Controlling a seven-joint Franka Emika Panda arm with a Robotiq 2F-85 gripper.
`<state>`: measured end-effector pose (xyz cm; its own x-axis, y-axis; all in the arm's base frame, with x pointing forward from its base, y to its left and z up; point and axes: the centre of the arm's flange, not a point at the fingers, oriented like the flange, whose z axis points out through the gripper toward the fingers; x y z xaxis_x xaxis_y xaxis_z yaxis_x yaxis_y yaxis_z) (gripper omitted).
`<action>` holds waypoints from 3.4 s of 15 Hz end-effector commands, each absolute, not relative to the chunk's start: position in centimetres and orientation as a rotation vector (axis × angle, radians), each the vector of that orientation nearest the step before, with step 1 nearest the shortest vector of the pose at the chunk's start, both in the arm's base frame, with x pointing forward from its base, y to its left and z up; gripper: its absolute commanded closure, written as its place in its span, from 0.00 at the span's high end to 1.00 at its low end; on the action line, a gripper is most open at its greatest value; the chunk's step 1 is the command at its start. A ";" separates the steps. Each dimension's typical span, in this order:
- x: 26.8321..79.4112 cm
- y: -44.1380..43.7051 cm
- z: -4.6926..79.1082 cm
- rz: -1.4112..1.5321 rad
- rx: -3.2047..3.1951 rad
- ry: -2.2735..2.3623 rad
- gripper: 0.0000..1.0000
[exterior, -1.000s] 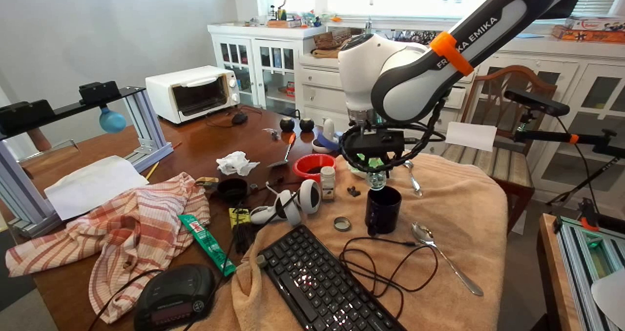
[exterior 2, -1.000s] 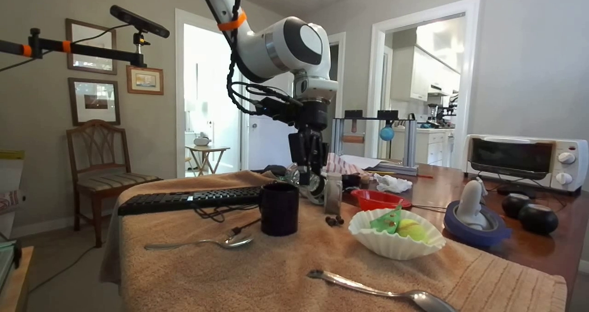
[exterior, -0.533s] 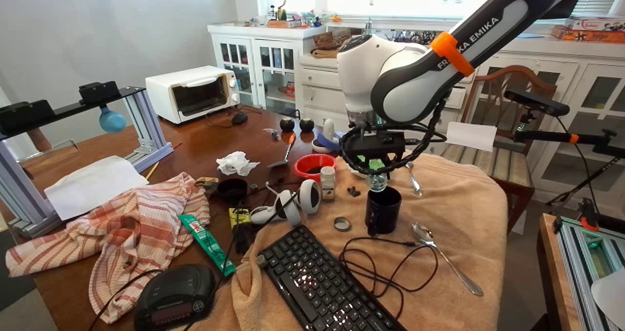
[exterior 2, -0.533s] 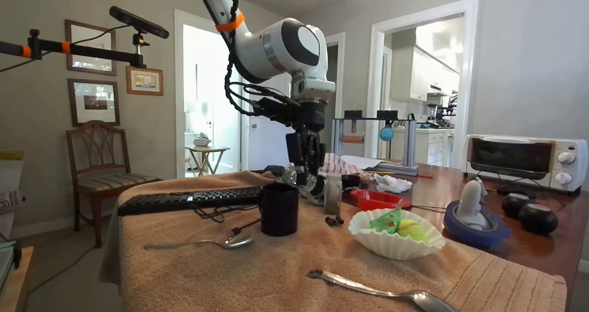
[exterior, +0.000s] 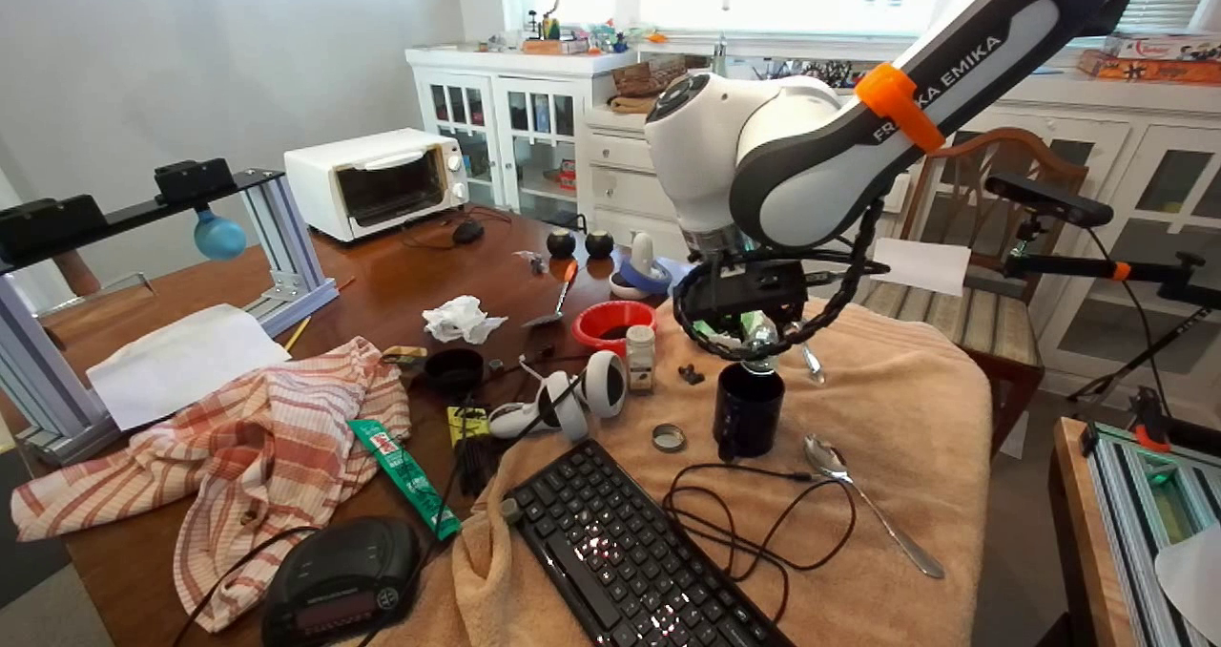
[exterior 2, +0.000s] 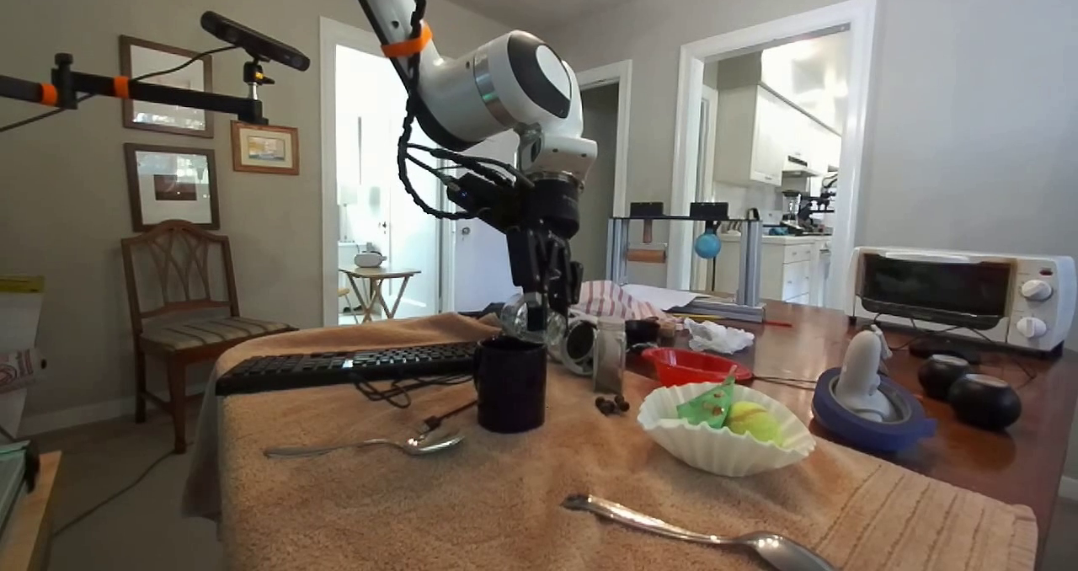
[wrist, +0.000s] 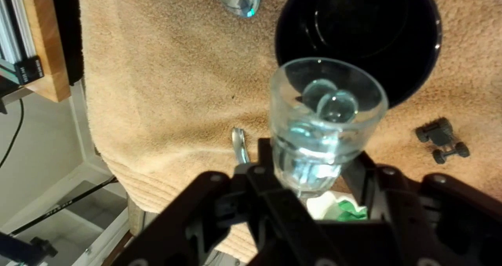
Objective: Pour the contents from the glass cup into the black cup
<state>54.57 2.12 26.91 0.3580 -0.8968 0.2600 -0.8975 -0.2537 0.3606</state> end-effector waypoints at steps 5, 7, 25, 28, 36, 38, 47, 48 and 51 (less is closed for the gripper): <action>56.2 4.4 27.9 0.123 1.986 -1.453 0.22; 56.8 4.9 27.6 0.140 1.965 -1.425 0.22; 57.4 5.4 28.5 0.153 2.052 -1.455 0.22; 55.7 1.7 29.8 0.117 2.127 -1.592 0.22; 52.6 -4.5 30.5 0.127 2.404 -1.905 0.22; 51.8 -5.5 30.2 0.135 2.467 -1.993 0.22; 49.5 -7.3 29.2 0.166 2.670 -2.415 0.22; 51.7 -5.9 30.1 0.163 2.594 -2.342 0.47; 52.0 -6.0 31.0 0.175 2.621 -2.388 0.47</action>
<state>52.03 -6.05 31.01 0.1274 -0.9720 -0.1976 -0.9327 -0.0496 -0.3573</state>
